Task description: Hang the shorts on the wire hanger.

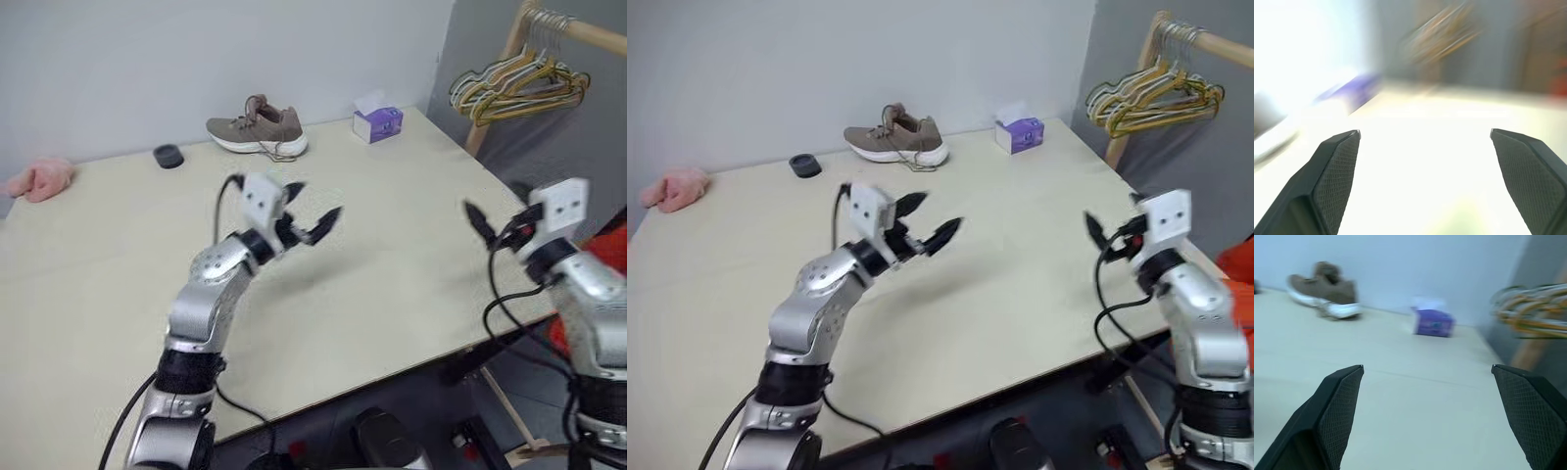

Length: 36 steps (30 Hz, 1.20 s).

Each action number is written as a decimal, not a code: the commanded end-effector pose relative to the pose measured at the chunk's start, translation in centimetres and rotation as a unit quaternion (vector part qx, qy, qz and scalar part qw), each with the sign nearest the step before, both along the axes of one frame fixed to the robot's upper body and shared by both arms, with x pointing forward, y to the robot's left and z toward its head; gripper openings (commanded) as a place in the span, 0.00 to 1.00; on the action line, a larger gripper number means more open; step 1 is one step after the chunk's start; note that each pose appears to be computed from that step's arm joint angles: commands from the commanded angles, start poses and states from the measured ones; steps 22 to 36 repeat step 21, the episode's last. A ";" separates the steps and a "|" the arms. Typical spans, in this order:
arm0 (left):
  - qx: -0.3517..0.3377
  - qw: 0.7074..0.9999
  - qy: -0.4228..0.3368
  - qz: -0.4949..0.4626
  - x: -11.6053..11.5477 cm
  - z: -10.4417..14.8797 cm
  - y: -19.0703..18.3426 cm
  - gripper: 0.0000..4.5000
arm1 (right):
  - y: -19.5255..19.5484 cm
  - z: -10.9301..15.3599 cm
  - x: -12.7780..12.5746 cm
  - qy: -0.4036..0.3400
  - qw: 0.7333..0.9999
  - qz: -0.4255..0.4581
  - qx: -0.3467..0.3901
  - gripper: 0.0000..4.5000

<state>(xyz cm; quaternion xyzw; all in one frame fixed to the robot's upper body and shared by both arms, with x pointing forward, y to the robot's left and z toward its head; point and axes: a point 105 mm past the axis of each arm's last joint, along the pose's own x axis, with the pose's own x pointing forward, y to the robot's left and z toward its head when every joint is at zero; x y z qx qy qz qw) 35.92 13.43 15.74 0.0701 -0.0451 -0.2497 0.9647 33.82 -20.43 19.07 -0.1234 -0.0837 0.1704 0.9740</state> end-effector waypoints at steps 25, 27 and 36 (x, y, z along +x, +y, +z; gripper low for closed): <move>0.016 0.971 -0.007 0.239 -2.1 -1.6 9.0 1.00 | 7.5 -6.9 3.2 0.071 0.991 0.086 0.074 0.99; 0.016 0.971 -0.007 0.239 -2.1 -1.6 9.0 1.00 | 7.5 -6.9 3.2 0.071 0.991 0.086 0.074 0.99; 0.016 0.971 -0.007 0.239 -2.1 -1.6 9.0 1.00 | 7.5 -6.9 3.2 0.071 0.991 0.086 0.074 0.99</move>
